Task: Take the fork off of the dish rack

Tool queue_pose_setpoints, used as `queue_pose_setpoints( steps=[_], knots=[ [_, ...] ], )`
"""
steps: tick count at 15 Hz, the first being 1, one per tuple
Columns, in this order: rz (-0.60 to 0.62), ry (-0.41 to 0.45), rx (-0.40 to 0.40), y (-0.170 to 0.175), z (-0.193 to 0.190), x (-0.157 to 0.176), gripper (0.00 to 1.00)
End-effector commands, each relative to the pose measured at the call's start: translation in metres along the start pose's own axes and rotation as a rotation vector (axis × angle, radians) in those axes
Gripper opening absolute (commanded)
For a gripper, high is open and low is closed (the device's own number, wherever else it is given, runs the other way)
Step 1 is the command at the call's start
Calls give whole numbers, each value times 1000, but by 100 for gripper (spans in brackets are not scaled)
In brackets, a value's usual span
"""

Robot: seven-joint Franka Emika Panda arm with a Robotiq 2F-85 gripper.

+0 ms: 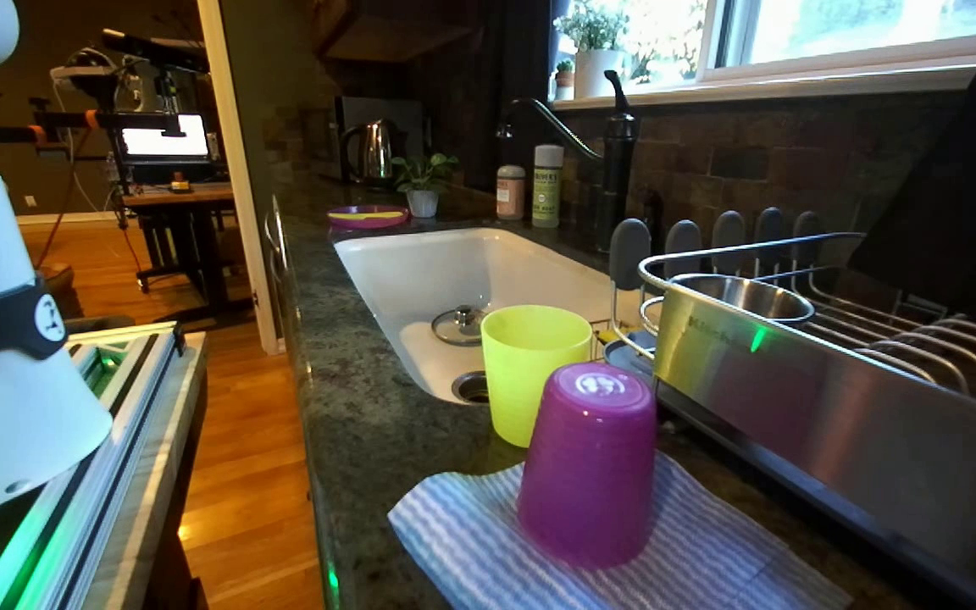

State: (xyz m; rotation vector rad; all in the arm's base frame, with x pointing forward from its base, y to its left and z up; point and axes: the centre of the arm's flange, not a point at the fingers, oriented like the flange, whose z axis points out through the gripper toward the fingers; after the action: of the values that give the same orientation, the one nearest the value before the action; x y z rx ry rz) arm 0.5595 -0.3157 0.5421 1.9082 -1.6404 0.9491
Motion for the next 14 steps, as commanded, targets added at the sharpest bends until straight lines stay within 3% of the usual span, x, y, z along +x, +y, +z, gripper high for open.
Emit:
queue_pose_setpoints(
  steps=[1,7,14],
  knots=[
    [-158,-82,35,28,-44,-45,1],
    [-493,-158,-47,76,-51,-93,1],
    [-869,-273,-4,136,-50,-121,1]
  ],
)
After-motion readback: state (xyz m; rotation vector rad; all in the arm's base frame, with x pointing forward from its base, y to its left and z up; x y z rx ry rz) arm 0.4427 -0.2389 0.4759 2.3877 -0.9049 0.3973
